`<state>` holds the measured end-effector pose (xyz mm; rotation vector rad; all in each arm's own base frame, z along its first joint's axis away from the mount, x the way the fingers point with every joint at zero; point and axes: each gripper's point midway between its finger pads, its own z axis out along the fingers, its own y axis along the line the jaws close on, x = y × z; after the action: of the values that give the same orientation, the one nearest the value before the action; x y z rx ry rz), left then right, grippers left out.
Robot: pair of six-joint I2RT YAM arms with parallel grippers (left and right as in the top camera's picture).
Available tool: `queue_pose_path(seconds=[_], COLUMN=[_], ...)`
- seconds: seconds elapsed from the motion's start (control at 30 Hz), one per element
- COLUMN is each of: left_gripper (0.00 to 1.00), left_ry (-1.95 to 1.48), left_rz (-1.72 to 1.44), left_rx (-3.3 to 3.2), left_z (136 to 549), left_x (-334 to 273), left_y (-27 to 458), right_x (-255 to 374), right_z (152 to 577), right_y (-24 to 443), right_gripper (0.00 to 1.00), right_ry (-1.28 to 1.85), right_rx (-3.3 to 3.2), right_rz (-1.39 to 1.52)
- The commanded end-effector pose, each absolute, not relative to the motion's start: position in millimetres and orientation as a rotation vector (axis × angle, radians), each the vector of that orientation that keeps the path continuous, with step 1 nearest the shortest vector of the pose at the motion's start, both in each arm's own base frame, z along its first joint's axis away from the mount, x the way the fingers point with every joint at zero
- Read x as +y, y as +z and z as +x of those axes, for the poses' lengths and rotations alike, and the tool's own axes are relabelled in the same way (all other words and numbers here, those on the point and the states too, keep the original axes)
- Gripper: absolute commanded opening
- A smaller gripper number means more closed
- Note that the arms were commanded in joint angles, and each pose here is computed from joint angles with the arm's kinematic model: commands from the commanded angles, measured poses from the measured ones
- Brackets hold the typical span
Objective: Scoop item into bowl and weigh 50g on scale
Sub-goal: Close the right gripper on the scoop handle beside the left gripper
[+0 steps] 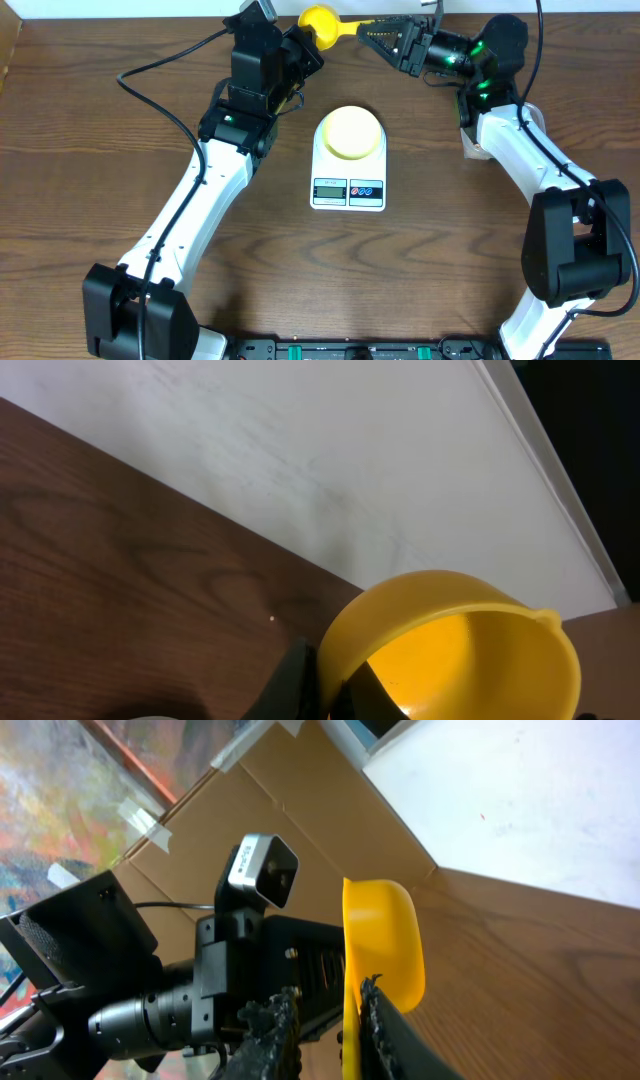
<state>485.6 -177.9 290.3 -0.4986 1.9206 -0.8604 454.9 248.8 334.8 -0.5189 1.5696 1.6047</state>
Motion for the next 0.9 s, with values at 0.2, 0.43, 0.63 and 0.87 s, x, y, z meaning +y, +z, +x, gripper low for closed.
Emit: queue_pose_path(seconds=[0.2,0.43,0.63,0.87], left_gripper=[0.07,0.07,0.08,0.08], left_ry=[-0.854,-0.857,-0.864,-0.864], left_rz=[-0.524,-0.529,-0.554,-0.554], left_rx=[1.919,1.918,1.913,1.913], left_z=[487.7,487.8,488.3,488.3], left_x=[-175.7,-175.7,-174.4,-174.4], left_y=[287.1,287.2,287.1,287.1], right_x=[244.1,244.0,244.3,244.5], right_z=[459.2,459.3,459.1,458.5], right_y=[347.6,347.6,347.5,347.3], right_gripper=[0.16,0.15,0.13,0.01], right_ry=[1.576,1.575,1.576,1.577], right_rx=[1.525,1.525,1.525,1.526], right_rz=[-0.509,-0.508,-0.509,-0.513])
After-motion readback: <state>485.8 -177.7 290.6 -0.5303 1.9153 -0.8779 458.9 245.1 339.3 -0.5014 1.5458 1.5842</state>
